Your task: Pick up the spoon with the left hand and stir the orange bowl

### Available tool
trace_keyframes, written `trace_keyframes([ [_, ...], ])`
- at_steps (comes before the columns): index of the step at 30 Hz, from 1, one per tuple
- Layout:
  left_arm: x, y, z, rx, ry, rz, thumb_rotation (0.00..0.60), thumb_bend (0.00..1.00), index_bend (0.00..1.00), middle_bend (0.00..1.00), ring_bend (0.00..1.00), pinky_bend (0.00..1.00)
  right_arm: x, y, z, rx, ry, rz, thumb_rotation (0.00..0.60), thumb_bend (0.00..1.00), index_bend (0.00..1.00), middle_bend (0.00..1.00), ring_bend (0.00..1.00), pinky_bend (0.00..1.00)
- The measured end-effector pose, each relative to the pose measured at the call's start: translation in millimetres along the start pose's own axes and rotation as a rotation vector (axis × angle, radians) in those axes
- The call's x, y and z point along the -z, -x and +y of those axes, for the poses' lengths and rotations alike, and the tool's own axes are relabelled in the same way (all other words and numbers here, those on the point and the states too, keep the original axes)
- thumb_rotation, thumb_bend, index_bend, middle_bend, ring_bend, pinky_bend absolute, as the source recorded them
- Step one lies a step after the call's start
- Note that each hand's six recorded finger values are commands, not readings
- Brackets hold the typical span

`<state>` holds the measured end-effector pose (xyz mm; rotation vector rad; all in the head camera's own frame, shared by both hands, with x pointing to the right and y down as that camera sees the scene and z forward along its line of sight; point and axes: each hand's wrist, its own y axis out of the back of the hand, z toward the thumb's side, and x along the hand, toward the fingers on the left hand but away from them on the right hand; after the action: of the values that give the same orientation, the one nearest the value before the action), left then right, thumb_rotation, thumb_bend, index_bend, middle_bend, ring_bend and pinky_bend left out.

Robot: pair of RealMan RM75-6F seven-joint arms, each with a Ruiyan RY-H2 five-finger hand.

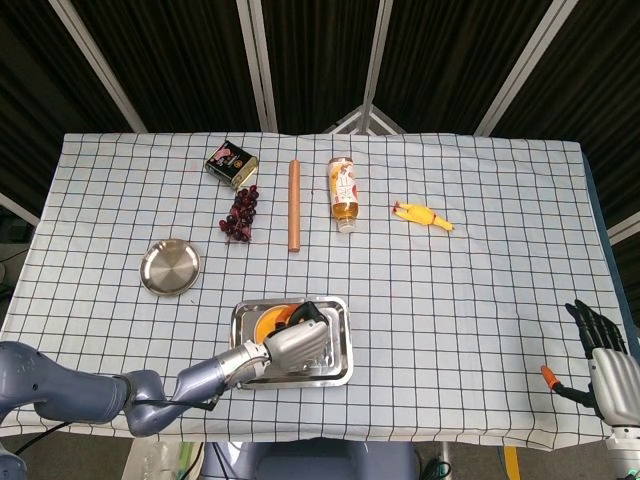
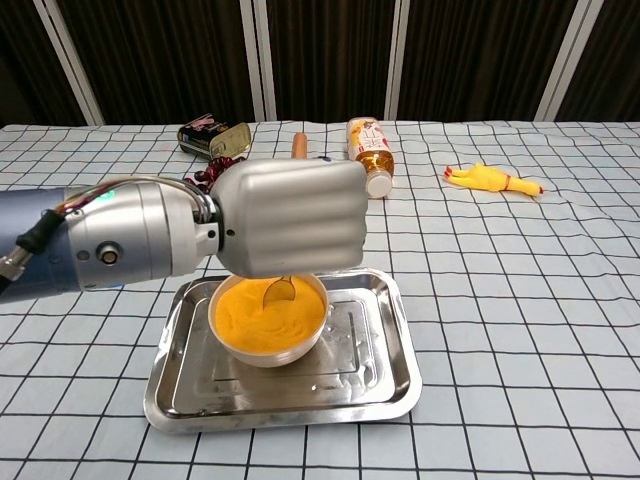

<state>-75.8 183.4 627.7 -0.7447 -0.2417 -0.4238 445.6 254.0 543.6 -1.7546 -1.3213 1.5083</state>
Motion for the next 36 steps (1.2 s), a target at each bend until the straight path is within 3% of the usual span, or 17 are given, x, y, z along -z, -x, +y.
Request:
trace_keyframes([
  [8,8,7,3,-0.013,0.006,0.008,0.6,0.59,0.81,1.0,1.0,1.0,1,0,0,0.0,-0.001,-0.003,0.6,0.34,0.0,0.0,0.0,0.0],
  [23,31,29,-24,0.044,-0.011,0.038,0.6,0.59,0.81,1.0,1.0,1.0,0,0,-1,0.0,-0.003,-0.005,0.6,0.34,0.0,0.0,0.0,0.0],
  [30,25,23,-36,0.069,-0.019,0.036,0.6,0.59,0.81,1.0,1.0,1.0,1,0,0,0.0,-0.001,-0.007,0.6,0.34,0.0,0.0,0.0,0.0],
  [36,12,16,-33,0.063,-0.002,0.025,0.6,0.59,0.81,1.0,1.0,1.0,1,0,1,0.002,0.001,-0.006,0.6,0.34,0.0,0.0,0.0,0.0],
])
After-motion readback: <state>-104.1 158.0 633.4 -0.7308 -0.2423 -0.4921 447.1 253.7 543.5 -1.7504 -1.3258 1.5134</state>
